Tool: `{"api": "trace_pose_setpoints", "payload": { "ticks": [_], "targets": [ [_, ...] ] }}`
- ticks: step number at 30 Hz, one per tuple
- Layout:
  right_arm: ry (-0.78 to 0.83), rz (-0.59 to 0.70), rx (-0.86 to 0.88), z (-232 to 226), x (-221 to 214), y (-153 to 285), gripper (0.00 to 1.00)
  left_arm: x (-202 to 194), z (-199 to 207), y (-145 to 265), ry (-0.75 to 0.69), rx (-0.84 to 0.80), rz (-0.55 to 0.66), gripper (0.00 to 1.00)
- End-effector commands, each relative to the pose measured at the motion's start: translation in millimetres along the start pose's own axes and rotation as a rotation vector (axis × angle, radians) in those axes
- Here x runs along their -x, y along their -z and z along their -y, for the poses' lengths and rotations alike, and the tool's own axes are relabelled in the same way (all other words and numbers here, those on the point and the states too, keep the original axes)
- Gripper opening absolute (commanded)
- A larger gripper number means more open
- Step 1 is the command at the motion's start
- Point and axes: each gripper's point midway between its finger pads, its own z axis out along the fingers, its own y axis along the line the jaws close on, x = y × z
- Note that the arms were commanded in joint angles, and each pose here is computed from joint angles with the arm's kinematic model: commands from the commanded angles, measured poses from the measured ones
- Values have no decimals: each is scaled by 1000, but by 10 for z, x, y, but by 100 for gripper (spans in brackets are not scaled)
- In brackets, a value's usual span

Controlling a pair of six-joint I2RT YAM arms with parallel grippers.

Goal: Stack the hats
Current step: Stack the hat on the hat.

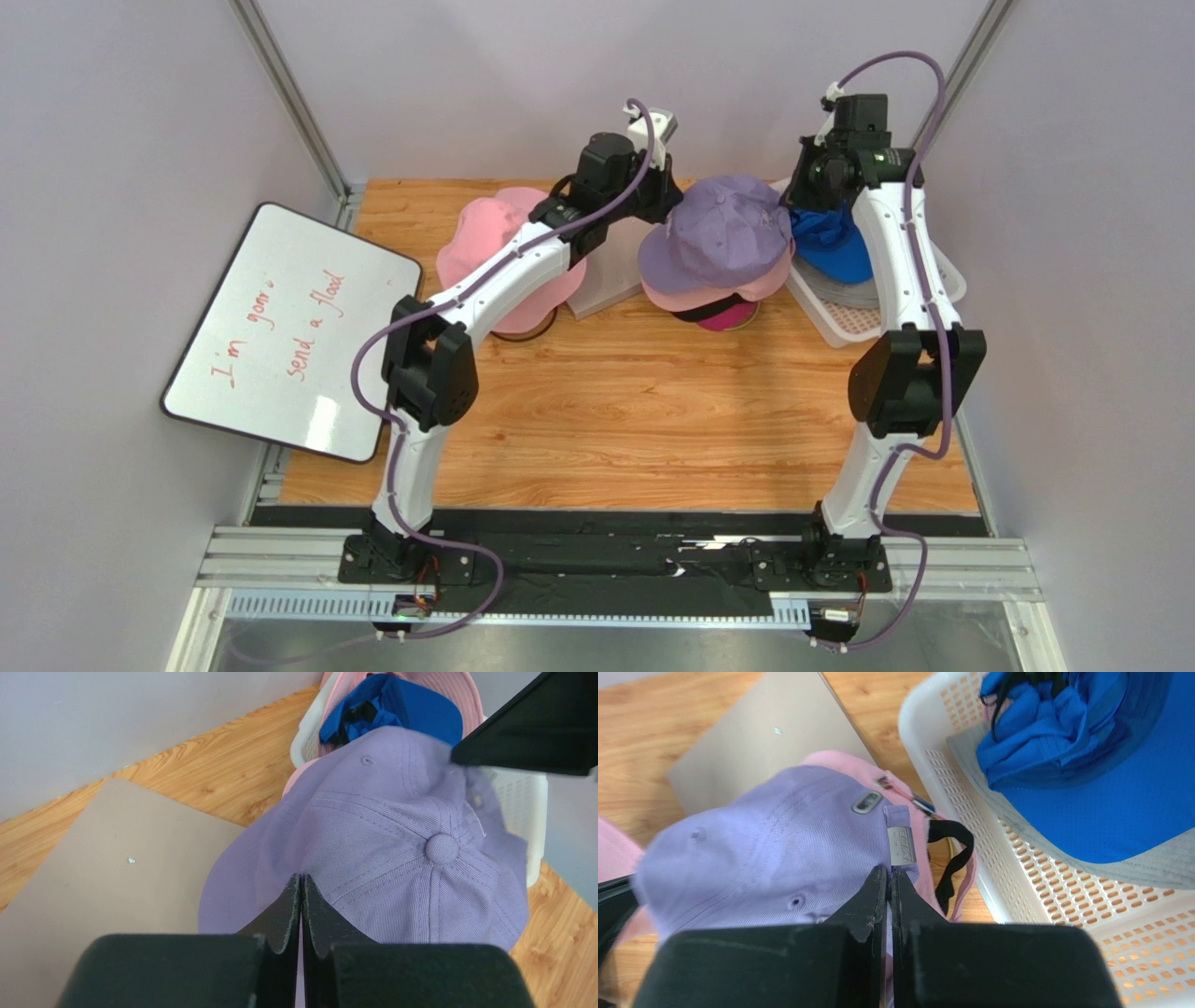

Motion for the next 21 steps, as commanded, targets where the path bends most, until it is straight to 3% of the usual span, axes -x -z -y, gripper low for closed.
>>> {"api": "trace_pose_setpoints", "payload": {
  "ticks": [1,16,21],
  "targets": [
    [11,-46,-104,254,-133,-215,0,159,-35,-66,13,8,36,0],
    [-1,-170,-177,543,-672,-483,0,-307,-94,-320,33,-9,-50,0],
    [-12,-166,-181,579,-769,-376,0,-164,33,-178,43,-28,-10,0]
  ]
}}
